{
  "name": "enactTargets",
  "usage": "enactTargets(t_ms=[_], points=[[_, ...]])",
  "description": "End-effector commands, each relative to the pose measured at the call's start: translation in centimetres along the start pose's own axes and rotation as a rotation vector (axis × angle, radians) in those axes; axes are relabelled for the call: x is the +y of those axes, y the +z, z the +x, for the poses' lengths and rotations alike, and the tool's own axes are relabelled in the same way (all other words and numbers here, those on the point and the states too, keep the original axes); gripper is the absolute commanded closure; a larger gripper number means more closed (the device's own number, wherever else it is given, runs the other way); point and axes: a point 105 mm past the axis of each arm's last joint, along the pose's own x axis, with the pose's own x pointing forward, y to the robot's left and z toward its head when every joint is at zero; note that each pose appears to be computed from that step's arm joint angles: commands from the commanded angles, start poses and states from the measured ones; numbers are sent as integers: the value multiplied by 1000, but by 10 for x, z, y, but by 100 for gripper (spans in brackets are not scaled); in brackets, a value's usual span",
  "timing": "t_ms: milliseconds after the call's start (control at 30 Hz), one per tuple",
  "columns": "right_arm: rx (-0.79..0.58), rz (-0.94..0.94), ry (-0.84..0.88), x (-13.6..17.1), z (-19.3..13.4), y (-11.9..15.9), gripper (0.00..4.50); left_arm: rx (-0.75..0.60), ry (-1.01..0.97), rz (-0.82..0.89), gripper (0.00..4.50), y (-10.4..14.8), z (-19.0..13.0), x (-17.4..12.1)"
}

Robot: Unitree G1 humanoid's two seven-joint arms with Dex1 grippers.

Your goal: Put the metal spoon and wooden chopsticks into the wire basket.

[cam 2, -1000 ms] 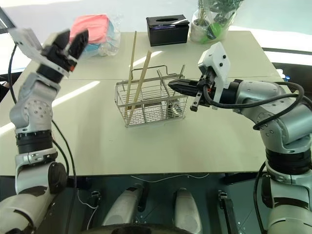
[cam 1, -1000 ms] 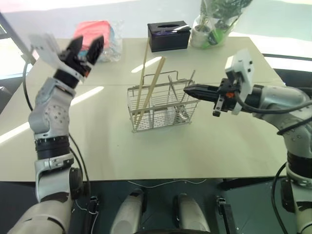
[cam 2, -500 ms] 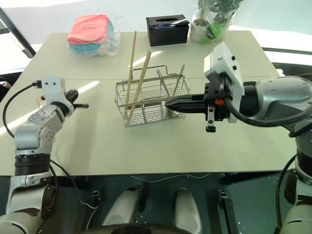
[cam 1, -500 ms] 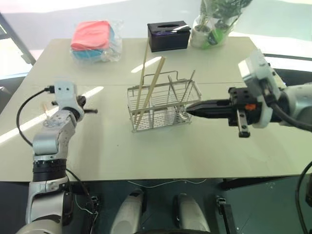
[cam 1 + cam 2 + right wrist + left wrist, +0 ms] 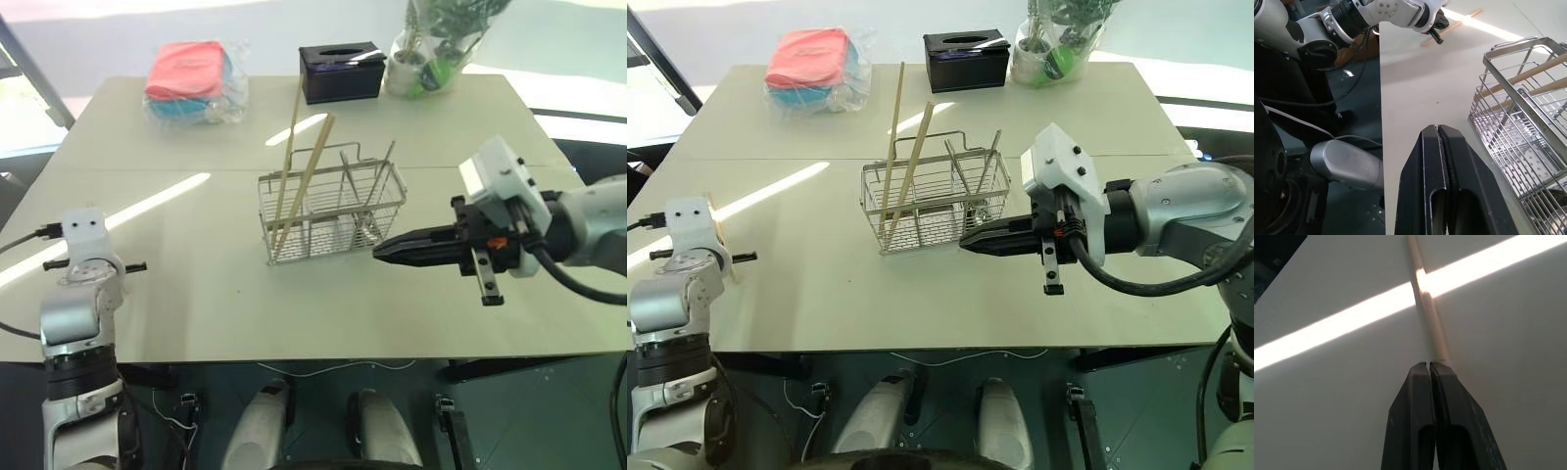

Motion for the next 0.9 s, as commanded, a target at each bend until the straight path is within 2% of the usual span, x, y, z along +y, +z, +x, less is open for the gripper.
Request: enactTargets(t_ms=[33,100,567,700,800,900], points=[[1,-30,-6,-2,-3,3,450,-63,24,-9,259,14,-7,7],[-1,-31,-5,-3,-3,2,450,-66,29,-8,159,13,-7,8],[-15,-27,-16,-6,-2,4,450,-30,-14,-85,159,5,1,-1],[-15,-26,-20,-7,-2,3,450,-68,-86,-187,159,9,3,-14],[-16,-25,-24,-7,-2,3,450,-161,-142,-193,159,24,-2,-23],[-16,-24,-29,-8,-2,4,450,-220,-118,-226,159,37,-5,-18]])
